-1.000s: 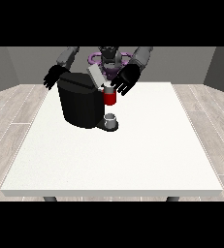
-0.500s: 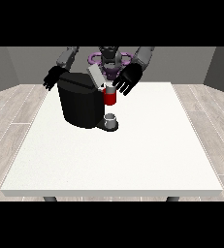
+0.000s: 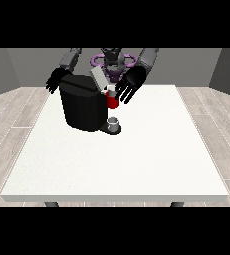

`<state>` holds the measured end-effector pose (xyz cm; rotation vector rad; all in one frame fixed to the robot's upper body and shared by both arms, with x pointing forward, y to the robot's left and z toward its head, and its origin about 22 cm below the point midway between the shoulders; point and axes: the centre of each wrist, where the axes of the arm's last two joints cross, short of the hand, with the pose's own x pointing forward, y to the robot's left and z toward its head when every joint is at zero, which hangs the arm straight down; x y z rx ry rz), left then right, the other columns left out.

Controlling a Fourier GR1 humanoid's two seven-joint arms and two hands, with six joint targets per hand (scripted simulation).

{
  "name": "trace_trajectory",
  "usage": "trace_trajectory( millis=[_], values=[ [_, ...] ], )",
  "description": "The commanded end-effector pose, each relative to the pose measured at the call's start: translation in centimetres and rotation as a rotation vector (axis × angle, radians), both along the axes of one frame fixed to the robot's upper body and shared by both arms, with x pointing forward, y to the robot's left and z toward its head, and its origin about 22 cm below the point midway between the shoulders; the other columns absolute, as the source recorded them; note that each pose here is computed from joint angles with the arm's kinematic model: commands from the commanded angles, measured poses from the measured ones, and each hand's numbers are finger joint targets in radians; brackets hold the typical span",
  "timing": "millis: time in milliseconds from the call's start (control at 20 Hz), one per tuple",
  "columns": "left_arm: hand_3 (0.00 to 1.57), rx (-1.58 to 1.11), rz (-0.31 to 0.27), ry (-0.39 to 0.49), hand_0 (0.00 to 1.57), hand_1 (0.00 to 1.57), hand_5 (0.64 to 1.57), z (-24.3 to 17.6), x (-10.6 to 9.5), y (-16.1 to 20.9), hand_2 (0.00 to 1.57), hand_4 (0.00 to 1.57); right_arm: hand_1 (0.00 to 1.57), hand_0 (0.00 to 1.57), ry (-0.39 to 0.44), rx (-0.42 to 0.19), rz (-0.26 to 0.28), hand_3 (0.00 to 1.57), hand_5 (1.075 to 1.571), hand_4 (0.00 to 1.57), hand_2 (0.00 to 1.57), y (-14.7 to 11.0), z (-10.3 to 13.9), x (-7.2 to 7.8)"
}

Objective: Insert the coffee pod into the coffee machine and close the lid

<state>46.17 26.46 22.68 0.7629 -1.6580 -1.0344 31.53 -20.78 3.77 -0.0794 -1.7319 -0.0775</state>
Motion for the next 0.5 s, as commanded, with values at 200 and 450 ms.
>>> trace_trajectory(
  millis=[200, 450],
  values=[
    [0.00, 0.055, 0.011, 0.039, 0.00, 0.00, 1.571, -0.8, 0.0, -0.2, 0.00, 0.00, 0.00, 0.00, 0.008, -0.003, -0.014, 0.00, 1.571, 0.34, 0.00, -0.8, 0.1, 0.2],
    [0.00, 0.059, -0.041, 0.068, 0.00, 0.00, 1.571, -1.5, -0.1, -1.9, 0.00, 0.00, 0.00, 0.00, 0.055, -0.003, -0.052, 0.00, 1.571, 0.42, 0.00, -3.3, -3.1, -0.7]
  ],
)
